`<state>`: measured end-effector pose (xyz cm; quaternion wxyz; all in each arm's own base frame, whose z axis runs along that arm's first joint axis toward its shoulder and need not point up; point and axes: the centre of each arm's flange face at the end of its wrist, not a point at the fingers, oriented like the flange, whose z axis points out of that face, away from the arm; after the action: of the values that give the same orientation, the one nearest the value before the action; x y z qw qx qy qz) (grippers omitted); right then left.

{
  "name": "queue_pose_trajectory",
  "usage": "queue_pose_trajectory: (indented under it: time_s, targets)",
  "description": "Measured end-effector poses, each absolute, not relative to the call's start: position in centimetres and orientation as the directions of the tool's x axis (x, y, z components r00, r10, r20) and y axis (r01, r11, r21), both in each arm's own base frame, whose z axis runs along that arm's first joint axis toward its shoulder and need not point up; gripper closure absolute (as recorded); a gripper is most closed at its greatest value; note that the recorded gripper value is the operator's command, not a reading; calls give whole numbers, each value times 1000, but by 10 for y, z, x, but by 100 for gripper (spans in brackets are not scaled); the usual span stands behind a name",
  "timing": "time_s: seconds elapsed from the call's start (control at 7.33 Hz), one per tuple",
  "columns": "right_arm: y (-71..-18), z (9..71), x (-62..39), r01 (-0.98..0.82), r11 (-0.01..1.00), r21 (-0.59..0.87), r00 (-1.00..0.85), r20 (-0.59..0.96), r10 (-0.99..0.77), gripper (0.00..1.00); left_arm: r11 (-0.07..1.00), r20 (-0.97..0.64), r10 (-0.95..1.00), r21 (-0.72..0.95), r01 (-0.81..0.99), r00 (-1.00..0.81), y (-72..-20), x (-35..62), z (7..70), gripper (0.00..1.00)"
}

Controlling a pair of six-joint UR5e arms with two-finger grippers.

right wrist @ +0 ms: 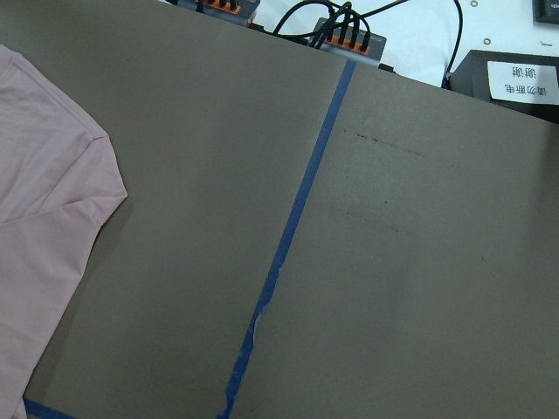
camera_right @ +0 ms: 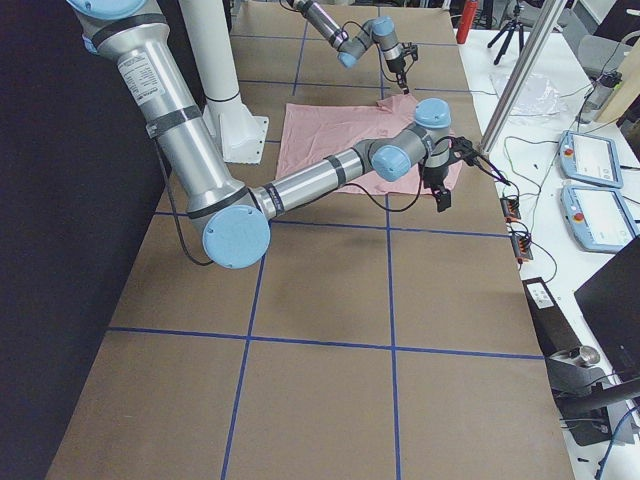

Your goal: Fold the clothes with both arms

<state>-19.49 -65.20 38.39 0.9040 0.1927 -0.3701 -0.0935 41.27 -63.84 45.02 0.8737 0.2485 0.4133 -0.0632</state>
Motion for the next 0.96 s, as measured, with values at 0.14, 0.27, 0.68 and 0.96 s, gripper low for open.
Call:
queue_pose_trajectory:
  time_s: [0.14, 0.27, 0.68, 0.96]
  targets:
    - [-651, 383, -194, 26, 907, 419, 708, 633, -313, 0, 866, -757, 103, 388, 317, 645, -637, 410, 441, 100]
    - [-649, 383, -194, 25, 906, 422, 707, 633, -314, 0, 867, -756, 101, 386, 315, 647, -634, 408, 421, 100]
    - [-647, 384, -192, 24, 907, 421, 708, 633, -313, 0, 908, -702, 7, 302, 289, 712, -621, 423, 313, 100]
    - [-646, 384, -192, 25, 906, 422, 708, 632, -313, 0, 921, -667, -69, 244, 305, 742, -626, 478, 263, 100]
